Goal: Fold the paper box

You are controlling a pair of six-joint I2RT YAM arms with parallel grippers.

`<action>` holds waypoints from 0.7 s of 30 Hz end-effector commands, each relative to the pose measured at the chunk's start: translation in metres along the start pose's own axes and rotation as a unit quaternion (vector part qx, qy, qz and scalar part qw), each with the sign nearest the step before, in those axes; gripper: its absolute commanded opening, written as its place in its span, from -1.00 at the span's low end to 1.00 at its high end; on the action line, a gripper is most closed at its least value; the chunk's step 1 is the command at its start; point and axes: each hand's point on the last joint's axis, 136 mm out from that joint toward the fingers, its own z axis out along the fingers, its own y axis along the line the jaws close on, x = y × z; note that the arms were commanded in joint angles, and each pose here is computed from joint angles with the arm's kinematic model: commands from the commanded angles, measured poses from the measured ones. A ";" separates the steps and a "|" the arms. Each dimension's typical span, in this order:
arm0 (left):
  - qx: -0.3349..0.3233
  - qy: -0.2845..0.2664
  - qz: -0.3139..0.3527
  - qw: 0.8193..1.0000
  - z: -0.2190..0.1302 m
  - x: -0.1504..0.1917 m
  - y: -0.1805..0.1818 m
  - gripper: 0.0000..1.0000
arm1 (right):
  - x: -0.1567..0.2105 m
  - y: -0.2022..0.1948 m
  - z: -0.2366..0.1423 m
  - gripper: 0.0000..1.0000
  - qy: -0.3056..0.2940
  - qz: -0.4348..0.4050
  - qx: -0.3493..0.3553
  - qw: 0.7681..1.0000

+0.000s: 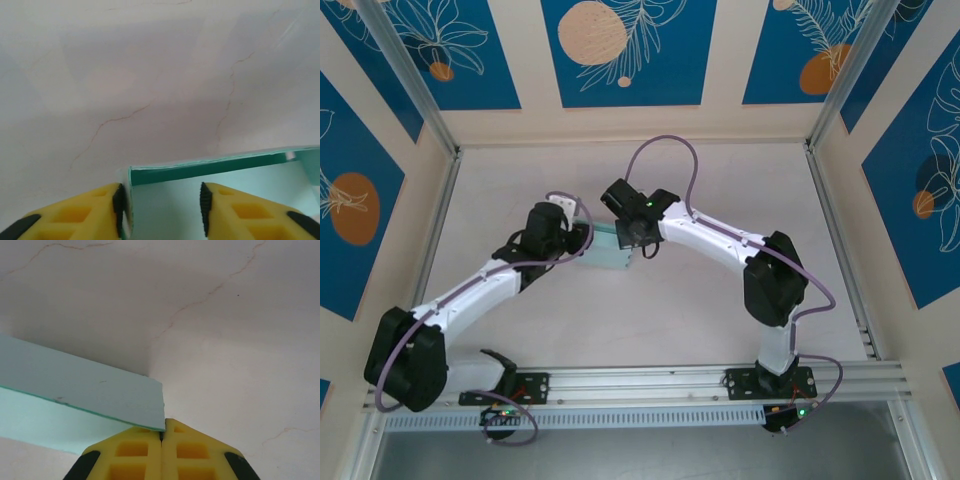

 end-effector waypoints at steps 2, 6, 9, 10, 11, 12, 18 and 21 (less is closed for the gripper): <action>0.069 -0.019 -0.009 0.997 -0.017 -0.015 -0.021 0.06 | 0.003 0.029 0.007 -1.00 0.005 -0.023 -0.038 0.999; 0.064 -0.019 -0.023 0.998 -0.016 -0.011 -0.015 0.13 | -0.001 0.024 0.006 -1.00 0.000 -0.028 -0.020 0.999; 0.066 -0.021 -0.037 0.997 -0.014 -0.009 -0.010 0.14 | -0.003 0.020 0.004 -1.00 -0.004 -0.031 -0.011 0.999; 0.065 -0.020 -0.040 0.997 -0.013 -0.008 -0.009 0.15 | -0.004 0.020 0.003 -1.00 -0.006 -0.032 -0.008 0.999; 0.062 -0.018 -0.044 0.997 -0.012 -0.007 -0.007 0.17 | -0.005 0.019 0.002 -1.00 -0.007 -0.034 -0.007 0.999; 0.058 -0.017 -0.047 0.997 -0.011 -0.006 -0.004 0.22 | -0.006 0.018 0.002 -1.00 -0.008 -0.034 -0.005 0.999; 0.045 -0.015 -0.078 0.996 -0.009 -0.002 0.007 0.61 | -0.006 0.017 0.004 -1.00 -0.006 -0.035 -0.001 0.999; 0.034 -0.015 -0.092 0.995 -0.010 -0.001 0.014 0.71 | -0.005 0.018 0.005 -1.00 -0.004 -0.035 -0.001 0.999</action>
